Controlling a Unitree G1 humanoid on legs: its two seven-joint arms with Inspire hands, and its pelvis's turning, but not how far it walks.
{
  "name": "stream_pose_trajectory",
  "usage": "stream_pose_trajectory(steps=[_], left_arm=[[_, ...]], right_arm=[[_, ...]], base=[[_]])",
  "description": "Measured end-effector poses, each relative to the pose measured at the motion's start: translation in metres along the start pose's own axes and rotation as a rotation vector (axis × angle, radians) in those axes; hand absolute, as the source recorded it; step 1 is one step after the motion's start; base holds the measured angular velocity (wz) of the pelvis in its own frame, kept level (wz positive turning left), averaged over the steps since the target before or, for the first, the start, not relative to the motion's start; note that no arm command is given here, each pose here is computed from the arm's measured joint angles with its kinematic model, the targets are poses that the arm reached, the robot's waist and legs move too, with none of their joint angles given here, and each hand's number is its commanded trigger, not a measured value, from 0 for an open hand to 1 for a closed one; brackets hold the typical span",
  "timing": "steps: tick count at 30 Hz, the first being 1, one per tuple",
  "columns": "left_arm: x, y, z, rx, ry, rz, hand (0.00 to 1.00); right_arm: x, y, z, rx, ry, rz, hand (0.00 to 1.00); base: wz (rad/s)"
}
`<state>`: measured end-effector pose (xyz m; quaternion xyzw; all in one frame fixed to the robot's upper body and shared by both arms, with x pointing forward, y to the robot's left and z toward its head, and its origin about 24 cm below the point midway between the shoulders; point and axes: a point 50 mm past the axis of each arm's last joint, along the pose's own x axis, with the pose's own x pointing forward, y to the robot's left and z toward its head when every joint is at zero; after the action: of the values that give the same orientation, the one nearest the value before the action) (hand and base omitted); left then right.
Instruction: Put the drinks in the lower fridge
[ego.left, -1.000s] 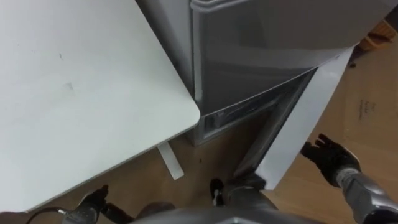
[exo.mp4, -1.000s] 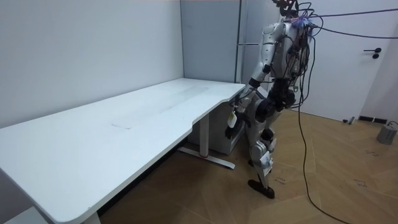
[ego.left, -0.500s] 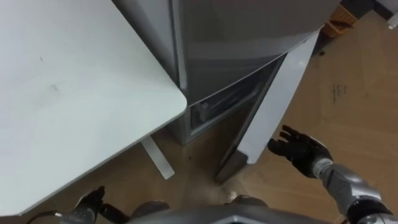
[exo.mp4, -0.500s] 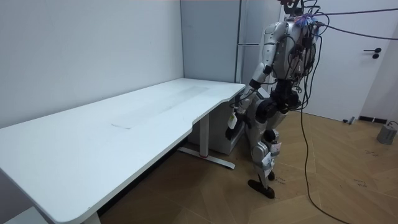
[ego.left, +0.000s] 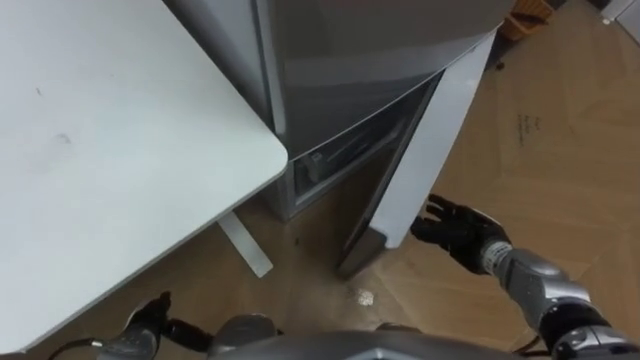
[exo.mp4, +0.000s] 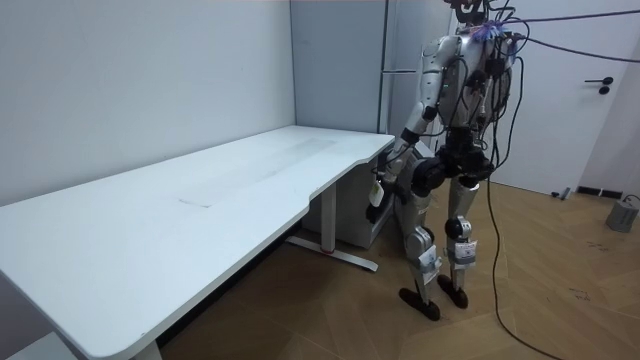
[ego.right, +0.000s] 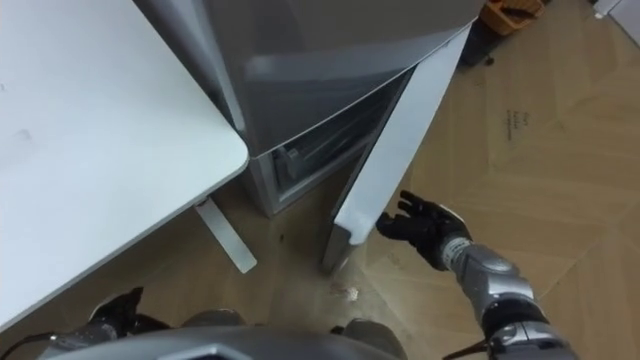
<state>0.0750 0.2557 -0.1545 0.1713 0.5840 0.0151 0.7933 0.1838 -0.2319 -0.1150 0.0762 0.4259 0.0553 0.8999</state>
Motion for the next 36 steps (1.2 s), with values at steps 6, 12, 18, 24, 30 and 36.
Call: stream_pose_trajectory(steps=[6,12,18,24,30,36], left_arm=[[0.001,-0.003,0.002,0.022,0.003,-0.012,0.0],[0.001,-0.006,0.0,0.089,0.037,-0.023,0.0],[0.002,-0.009,0.001,0.191,0.078,-0.027,0.0],[0.001,-0.006,-0.005,0.212,0.115,-0.022,0.0],[0.0,-0.006,-0.008,0.22,0.122,-0.023,0.0],[0.002,0.001,0.005,0.242,0.089,-0.004,0.0]], right_arm=[[0.011,0.015,0.017,-0.079,0.015,0.022,0.0],[0.02,0.024,0.042,-0.125,0.042,-0.001,0.0],[0.024,0.032,0.061,-0.189,0.063,-0.051,0.0],[0.026,0.035,0.063,-0.215,0.094,-0.102,0.0],[0.027,0.037,0.062,-0.223,0.107,-0.134,0.0],[0.028,0.04,0.059,-0.233,0.137,-0.155,0.0]], base=[[0.02],[0.01],[-0.1],[0.05],[0.11],[0.2]])
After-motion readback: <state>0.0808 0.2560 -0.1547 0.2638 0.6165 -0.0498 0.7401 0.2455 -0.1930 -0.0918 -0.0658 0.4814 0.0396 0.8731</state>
